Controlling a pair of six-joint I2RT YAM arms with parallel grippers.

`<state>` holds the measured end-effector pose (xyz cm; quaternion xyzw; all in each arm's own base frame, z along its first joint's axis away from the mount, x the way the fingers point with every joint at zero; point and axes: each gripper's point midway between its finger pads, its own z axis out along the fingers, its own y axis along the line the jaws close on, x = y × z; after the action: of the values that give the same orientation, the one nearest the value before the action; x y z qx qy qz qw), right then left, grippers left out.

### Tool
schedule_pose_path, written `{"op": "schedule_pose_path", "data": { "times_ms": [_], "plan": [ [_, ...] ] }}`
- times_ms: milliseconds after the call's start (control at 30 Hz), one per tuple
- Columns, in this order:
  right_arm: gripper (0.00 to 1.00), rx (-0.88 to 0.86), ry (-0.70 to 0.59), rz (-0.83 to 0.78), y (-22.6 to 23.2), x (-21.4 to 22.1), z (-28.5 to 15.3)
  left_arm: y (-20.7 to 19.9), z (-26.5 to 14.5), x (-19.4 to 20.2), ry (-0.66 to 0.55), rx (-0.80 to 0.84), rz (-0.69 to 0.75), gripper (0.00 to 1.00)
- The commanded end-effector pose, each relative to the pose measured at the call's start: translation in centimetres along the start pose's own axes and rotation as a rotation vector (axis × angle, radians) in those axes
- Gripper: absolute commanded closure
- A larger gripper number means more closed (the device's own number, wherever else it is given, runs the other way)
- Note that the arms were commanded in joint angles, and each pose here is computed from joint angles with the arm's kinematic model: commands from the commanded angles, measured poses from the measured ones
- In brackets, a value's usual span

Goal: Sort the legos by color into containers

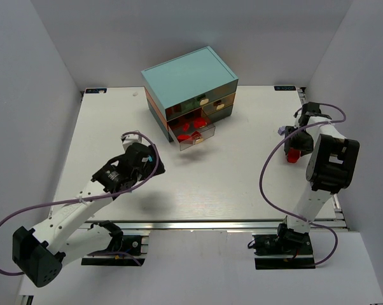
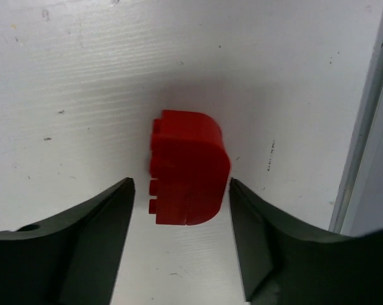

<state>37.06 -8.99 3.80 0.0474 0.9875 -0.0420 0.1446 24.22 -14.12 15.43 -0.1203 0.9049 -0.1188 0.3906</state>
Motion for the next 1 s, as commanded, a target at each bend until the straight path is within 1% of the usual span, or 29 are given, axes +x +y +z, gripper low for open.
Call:
{"op": "schedule_pose_path", "data": {
  "times_ms": [0, 33, 67, 133, 167, 233, 267, 333, 367, 433, 467, 500, 533, 567, 600, 633, 667, 700, 733, 767, 867, 933, 967],
  "plan": [
    [0.36, 0.005, -0.056, 0.005, -0.4, -2.0, -0.9, 0.5, -1.0, -0.6, -0.034, -0.003, -0.043, 0.02],
    [0.41, 0.002, -0.05, 0.007, -0.4, -1.7, -0.9, 0.6, -1.0, -0.5, -0.031, -0.003, -0.046, 0.02],
    [0.52, -0.014, -0.056, 0.004, -0.1, -1.7, -1.2, 0.6, -1.0, -0.4, -0.029, -0.001, -0.055, 0.02],
    [0.64, -0.037, -0.051, -0.003, 0.2, -1.3, -1.7, 0.4, -1.2, -0.4, -0.033, 0.014, -0.064, 0.02],
    [0.73, -0.063, -0.059, -0.008, 0.7, -1.3, -2.2, 0.2, -1.2, -0.5, -0.038, 0.026, -0.068, 0.02],
    [0.82, -0.083, -0.051, -0.014, 1.1, -0.9, -2.7, -0.4, -1.3, -0.6, -0.035, 0.055, -0.07, 0.02],
    [0.87, -0.146, -0.062, -0.02, 2.3, -1.0, -3.3, -0.9, -1.3, -0.9, -0.047, 0.079, -0.067, 0.02],
    [0.89, -0.205, -0.074, -0.037, 3.3, -1.2, -4.3, -1.9, -1.4, -1.0, -0.04, 0.129, -0.058, 0.02],
    [0.93, -0.289, -0.104, -0.053, 4.7, -1.7, -5.4, -2.8, -1.4, -1.5, -0.055, 0.169, -0.049, 0.02],
    [0.94, -0.385, -0.154, -0.112, 6.5, -2.6, -7.3, -4.7, -1.8, -1.4, -0.034, 0.264, -0.034, 0.02],
    [0.97, -0.507, -0.183, -0.144, 8.6, -2.7, -9.1, -6.0, -1.7, -1.9, -0.042, 0.317, -0.025, 0.02],
    [0.98, -0.562, -0.21, -0.174, 9.5, -3.0, -10.3, -6.9, -1.9, -2.0, -0.038, 0.358, -0.024, 0.02],
    [1.0, -0.61, -0.248, -0.231, 10.7, -3.8, -11.7, -8.2, -2.1, -1.6, -0.007, 0.424, -0.017, 0.02],
    [1.0, -0.716, -0.27, -0.255, 12.3, -3.6, -13.7, -9.4, -2.2, -2.1, -0.019, 0.473, -0.02, 0.02],
    [1.0, -0.775, -0.288, -0.279, 13.2, -3.7, -14.9, -10.0, -1.6, -2.0, -0.006, 0.479, -0.019, 0.02],
    [1.0, -0.827, -0.3, -0.314, 14.3, -3.6, -16.1, -11.7, -2.4, -1.5, 0.037, 0.561, -0.003, 0.02],
    [1.0, -0.934, -0.336, -0.373, 15.8, -3.5, -18.4, -13.0, -2.6, -1.8, 0.029, 0.607, 0.002, 0.02],
    [1.0, -0.983, -0.344, -0.409, 16.9, -3.1, -19.5, -13.7, -2.1, -1.5, 0.054, 0.62, 0.008, 0.02],
    [1.0, -1.018, -0.359, -0.44, 17.5, -3.0, -20.4, -15.2, -2.8, -2.2, 0.054, 0.69, 0.013, 0.03],
    [1.0, -1.092, -0.383, -0.49, 19.1, -2.7, -22.2, -15.9, -3.0, -2.4, 0.058, 0.715, 0.015, 0.03],
    [1.0, -1.138, -0.423, -0.59, 20.5, -1.7, -24.2, -18.4, -3.6, -3.9, 0.041, 0.798, 0.023, 0.02],
    [1.0, -1.158, -0.472, -0.706, 22.6, -0.6, -25.9, -19.5, -3.7, -4.7, 0.025, 0.827, 0.027, 0.02],
    [1.0, -1.17, -0.491, -0.755, 23.5, -0.1, -26.5, -20.0, -4.2, -5.8, 0.009, 0.854, 0.023, 0.02]
  ]
}}
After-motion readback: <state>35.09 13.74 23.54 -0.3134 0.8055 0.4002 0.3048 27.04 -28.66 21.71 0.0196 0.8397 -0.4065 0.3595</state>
